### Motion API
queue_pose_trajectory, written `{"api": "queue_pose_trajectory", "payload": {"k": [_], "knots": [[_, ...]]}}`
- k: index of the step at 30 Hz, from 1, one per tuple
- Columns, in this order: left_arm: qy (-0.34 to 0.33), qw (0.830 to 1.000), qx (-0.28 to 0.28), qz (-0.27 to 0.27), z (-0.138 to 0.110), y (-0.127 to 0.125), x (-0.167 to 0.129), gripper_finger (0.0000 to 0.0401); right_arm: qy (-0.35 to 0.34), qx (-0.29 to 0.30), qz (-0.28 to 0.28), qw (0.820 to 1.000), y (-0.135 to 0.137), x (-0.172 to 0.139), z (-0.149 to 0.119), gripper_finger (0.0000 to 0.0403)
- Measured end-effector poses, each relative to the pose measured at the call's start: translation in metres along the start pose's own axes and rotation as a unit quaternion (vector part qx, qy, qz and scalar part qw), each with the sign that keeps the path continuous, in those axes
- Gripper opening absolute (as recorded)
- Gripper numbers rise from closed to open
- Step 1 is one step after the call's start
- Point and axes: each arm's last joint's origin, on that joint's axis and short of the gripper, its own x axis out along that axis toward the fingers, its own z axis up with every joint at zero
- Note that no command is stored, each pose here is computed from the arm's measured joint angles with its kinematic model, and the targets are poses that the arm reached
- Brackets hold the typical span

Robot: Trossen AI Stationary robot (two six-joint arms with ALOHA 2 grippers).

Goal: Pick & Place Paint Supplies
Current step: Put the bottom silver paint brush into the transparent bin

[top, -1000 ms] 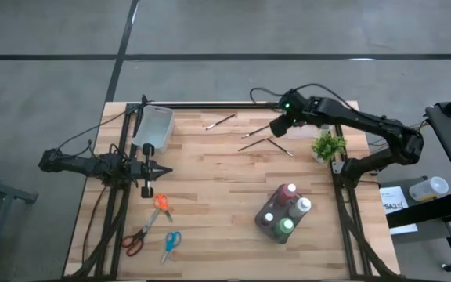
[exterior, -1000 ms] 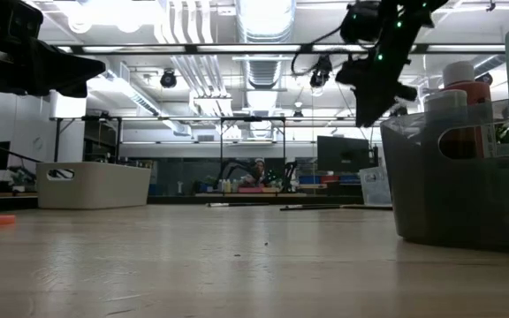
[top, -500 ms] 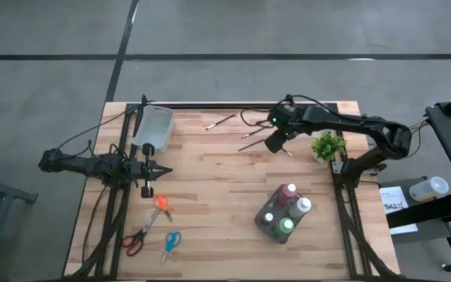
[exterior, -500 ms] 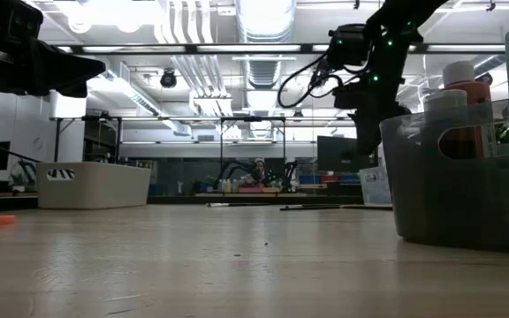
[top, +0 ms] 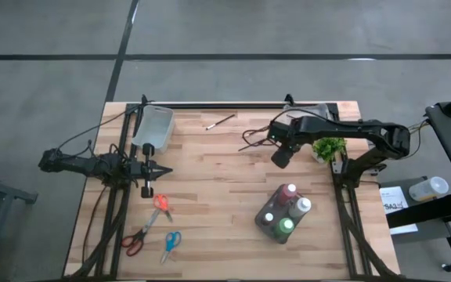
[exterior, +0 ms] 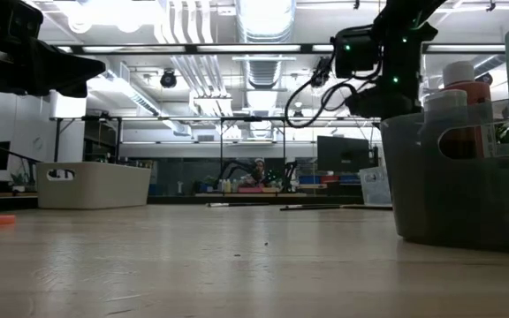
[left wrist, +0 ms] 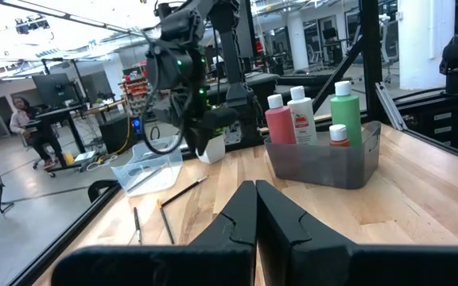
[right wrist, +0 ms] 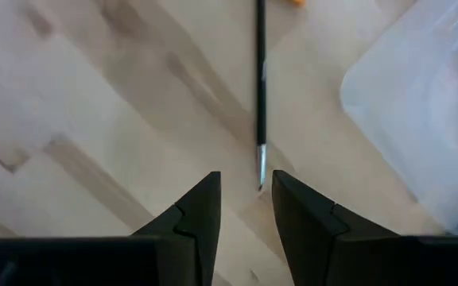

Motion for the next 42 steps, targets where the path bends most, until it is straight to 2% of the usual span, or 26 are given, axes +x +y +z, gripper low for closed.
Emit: {"api": "queue_pose_trajectory", "payload": {"k": [5, 13, 18, 25, 33, 42], "knots": [[0.0, 1.0, 0.0, 0.0, 0.0, 0.0, 0.0, 0.0, 0.024, 0.031, -0.011, 0.999, -0.002, 0.014, -0.011, 0.0109], [0.0, 1.0, 0.0, 0.0, 0.0, 0.0, 0.0, 0.0, 0.026, 0.031, -0.011, 0.999, -0.003, 0.026, -0.017, 0.0109], [0.0, 1.0, 0.0, 0.0, 0.0, 0.0, 0.0, 0.0, 0.043, 0.036, 0.021, 0.998, -0.008, 0.035, -0.019, 0.0109], [0.0, 1.0, 0.0, 0.0, 0.0, 0.0, 0.0, 0.0, 0.028, 0.022, 0.036, 0.999, -0.016, 0.051, -0.022, 0.0109], [0.0, 1.0, 0.0, 0.0, 0.0, 0.0, 0.0, 0.0, 0.024, -0.005, 0.036, 0.999, -0.021, 0.054, -0.021, 0.0109], [0.0, 1.0, 0.0, 0.0, 0.0, 0.0, 0.0, 0.0, 0.023, 0.015, 0.034, 0.999, -0.032, 0.056, -0.018, 0.0109]]}}
